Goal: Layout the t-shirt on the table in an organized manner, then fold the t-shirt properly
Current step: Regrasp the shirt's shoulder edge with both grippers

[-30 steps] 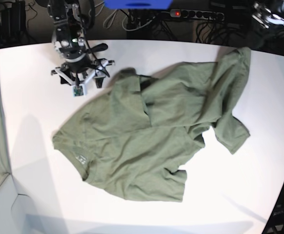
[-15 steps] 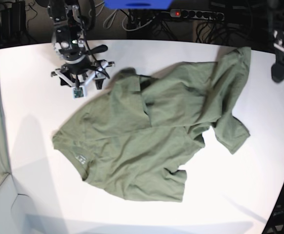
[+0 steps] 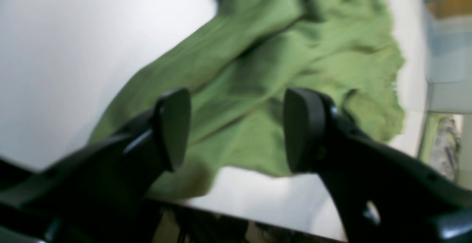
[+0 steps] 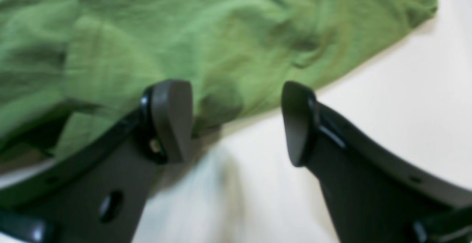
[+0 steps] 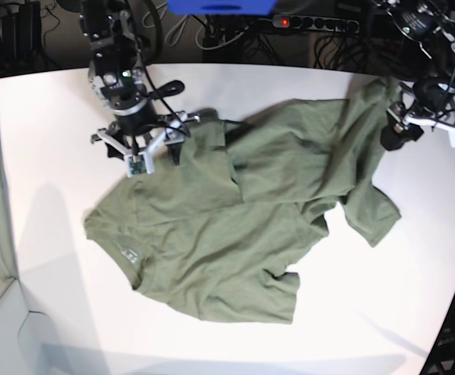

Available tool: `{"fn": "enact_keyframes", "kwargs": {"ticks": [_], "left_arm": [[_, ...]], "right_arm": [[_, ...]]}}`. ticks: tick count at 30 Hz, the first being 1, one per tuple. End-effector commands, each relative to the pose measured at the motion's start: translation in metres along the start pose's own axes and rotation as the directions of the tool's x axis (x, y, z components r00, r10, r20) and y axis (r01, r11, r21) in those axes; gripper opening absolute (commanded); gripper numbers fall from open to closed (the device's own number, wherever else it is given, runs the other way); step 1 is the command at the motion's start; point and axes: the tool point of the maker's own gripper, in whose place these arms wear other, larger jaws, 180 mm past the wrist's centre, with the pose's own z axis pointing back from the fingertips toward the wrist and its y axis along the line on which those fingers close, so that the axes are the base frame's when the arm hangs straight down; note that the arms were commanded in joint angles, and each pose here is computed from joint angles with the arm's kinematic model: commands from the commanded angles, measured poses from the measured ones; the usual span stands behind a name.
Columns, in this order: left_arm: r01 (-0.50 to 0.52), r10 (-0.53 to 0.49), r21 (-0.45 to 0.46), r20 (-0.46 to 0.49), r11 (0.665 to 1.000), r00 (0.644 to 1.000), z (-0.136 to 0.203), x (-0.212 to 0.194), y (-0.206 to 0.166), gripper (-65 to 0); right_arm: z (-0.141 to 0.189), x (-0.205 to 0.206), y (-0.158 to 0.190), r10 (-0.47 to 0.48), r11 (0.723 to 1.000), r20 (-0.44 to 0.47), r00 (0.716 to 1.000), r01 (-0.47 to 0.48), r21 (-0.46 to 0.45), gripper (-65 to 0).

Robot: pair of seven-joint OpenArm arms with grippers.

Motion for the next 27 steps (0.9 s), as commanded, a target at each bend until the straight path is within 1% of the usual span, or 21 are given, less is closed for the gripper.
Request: {"fn": "enact_keyframes", "kwargs": {"ticks": [1, 3, 7, 11, 15, 19, 22, 25, 27], "left_arm": [[0.000, 0.000, 0.016, 0.005, 1.000, 1.000, 0.000, 0.003, 0.006, -26.4], [-0.005, 0.006, 0.057, -0.027, 0.998, 1.000, -0.003, 0.000, 0.023, -26.2], [-0.033, 0.037, 0.073, -0.064, 0.997, 0.997, -0.008, -0.006, 0.039, -26.1], [-0.034, 0.039, 0.082, -0.069, 0.996, 0.997, -0.009, -0.006, 0.042, -26.1], [-0.037, 0.039, 0.077, -0.019, 0.996, 0.999, -0.012, 0.000, 0.040, -26.1], [-0.033, 0.034, 0.074, -0.016, 0.997, 0.999, -0.013, 0.000, 0.039, -26.2], [-0.015, 0.017, 0.064, -0.039, 0.998, 0.999, -0.016, -0.005, 0.035, -26.4], [-0.027, 0.031, 0.059, -0.075, 0.998, 0.997, -0.023, -0.016, 0.037, -26.4], [-0.039, 0.044, 0.058, -0.096, 0.998, 0.994, -0.026, -0.022, 0.038, -26.4]], "right_arm": [[0.001, 0.015, 0.008, -0.008, 1.000, 0.051, 0.999, 0.007, 0.018, -25.2], [0.002, 0.015, 0.014, -0.018, 0.999, 0.050, 0.999, 0.017, 0.028, -22.2], [0.001, 0.016, 0.027, -0.061, 0.997, 0.050, 0.997, 0.058, 0.044, -16.8], [0.001, 0.010, 0.052, -0.039, 0.994, 0.032, 0.999, 0.035, 0.106, -13.9], [-0.005, -0.008, 0.066, -0.023, 0.990, -0.014, 1.000, 0.024, 0.138, -13.8], [-0.013, -0.013, 0.068, -0.016, 0.990, -0.034, 0.999, 0.020, 0.140, -13.9], [-0.016, -0.014, 0.067, -0.012, 0.990, -0.038, 0.999, 0.017, 0.139, -14.0], [-0.016, -0.014, 0.067, -0.012, 0.990, -0.037, 0.999, 0.017, 0.139, -14.4], [-0.016, -0.014, 0.067, -0.012, 0.990, -0.038, 0.999, 0.017, 0.139, -17.4]]}}
